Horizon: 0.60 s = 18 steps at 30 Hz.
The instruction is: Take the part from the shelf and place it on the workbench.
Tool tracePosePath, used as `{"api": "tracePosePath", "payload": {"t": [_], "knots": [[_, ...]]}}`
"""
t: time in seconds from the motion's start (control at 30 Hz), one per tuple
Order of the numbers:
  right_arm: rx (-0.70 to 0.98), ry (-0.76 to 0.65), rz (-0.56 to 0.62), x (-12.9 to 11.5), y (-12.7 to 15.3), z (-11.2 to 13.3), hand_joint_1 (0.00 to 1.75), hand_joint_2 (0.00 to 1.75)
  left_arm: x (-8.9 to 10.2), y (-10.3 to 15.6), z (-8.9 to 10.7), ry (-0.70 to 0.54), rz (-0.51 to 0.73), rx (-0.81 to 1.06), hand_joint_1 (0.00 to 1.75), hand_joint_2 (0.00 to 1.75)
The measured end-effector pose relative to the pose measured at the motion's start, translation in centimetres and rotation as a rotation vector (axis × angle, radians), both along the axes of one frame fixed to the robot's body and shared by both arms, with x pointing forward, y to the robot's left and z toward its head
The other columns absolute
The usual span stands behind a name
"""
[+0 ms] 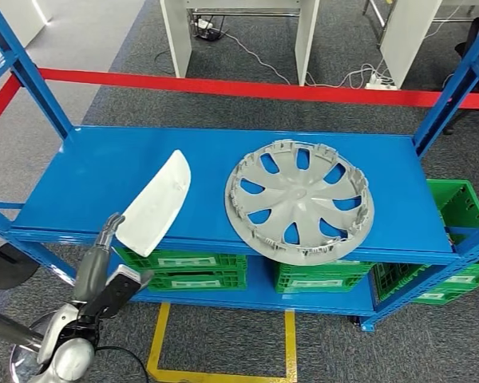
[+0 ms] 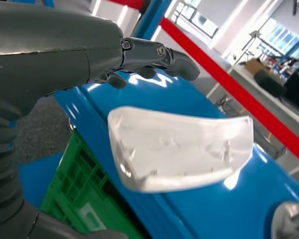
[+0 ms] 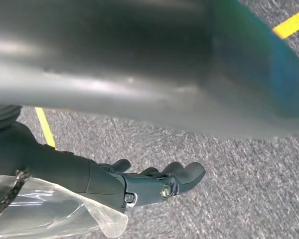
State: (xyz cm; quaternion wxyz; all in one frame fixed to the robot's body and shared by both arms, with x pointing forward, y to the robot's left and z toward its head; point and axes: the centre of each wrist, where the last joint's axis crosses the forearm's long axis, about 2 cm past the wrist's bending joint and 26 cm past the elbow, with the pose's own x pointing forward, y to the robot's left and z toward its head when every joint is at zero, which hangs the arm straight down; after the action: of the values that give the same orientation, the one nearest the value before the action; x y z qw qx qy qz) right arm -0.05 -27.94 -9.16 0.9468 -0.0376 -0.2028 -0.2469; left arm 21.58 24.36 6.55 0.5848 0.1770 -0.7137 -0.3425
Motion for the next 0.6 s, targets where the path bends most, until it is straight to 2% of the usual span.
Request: {"api": "tracePosePath", "payload": {"t": [0.37, 0.6], "knots": [[-0.004, 0.012, 0.015, 0.1, 0.2, -0.3, 0.0, 0.0, 0.3, -0.6, -0.7, 0.043, -0.077, 0.105, 0.0, 1.75], [0.005, 0.022, 0.025, 0.1, 0.3, -0.7, 0.0, 0.0, 1.4, -1.0, -0.3, 0.02, -0.132, 0.227, 0.0, 1.75]]}}
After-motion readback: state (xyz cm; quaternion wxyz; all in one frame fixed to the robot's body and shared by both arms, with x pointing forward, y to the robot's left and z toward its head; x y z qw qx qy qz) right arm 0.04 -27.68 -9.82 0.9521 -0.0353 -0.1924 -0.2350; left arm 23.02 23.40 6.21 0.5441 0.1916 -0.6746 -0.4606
